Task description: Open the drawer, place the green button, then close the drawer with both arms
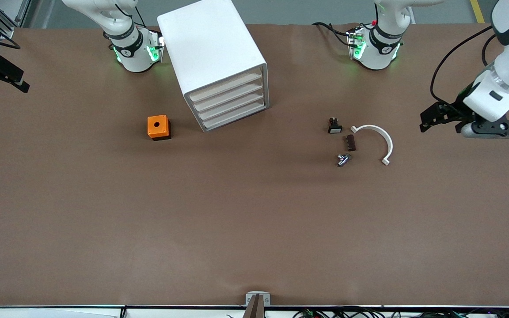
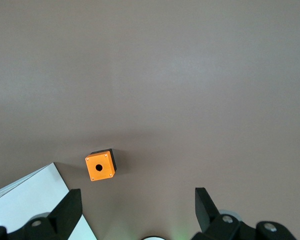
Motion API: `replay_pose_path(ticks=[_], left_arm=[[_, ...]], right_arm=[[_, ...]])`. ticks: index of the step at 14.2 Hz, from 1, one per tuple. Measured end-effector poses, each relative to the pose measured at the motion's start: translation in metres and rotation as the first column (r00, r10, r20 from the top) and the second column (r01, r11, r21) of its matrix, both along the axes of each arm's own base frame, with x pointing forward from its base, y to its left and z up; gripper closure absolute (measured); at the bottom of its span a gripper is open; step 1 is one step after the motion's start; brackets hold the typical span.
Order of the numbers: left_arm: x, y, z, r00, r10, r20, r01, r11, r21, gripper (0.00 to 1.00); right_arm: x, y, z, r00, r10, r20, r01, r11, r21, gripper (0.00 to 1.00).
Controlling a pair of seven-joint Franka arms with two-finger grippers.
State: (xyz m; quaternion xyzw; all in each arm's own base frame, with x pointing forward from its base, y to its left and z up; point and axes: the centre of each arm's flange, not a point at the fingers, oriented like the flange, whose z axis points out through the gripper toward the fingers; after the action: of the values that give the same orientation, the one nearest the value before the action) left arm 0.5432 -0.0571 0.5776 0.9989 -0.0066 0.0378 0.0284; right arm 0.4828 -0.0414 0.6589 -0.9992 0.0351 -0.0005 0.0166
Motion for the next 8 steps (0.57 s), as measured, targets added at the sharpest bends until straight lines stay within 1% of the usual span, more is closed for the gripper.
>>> replay_pose_path(ticks=[1, 2, 5, 8], left_arm=[[0.0, 0.005, 0.013, 1.0, 0.009, 0.02, -0.008, 1.0, -0.002, 0.0], [-0.001, 0.011, 0.026, 1.0, 0.015, 0.024, -0.015, 1.0, -0.003, 0.0], [-0.013, 0.029, 0.058, 1.0, 0.007, -0.004, -0.007, 1.0, 0.0, 0.0], [-0.02, 0.039, 0.079, 1.0, 0.017, 0.003, -0.017, 1.0, -0.001, 0.0]], right_arm=[[0.0, 0.0, 0.0, 1.0, 0.0, 0.0, 0.0, 1.0, 0.0, 0.0], [0.0, 0.0, -0.001, 1.0, 0.0, -0.001, 0.0, 1.0, 0.0, 0.0], [0.0, 0.0, -0.001, 1.0, 0.0, 0.001, 0.0, 1.0, 0.0, 0.0], [0.001, 0.0, -0.002, 1.0, 0.0, 0.002, 0.0, 1.0, 0.0, 0.0]])
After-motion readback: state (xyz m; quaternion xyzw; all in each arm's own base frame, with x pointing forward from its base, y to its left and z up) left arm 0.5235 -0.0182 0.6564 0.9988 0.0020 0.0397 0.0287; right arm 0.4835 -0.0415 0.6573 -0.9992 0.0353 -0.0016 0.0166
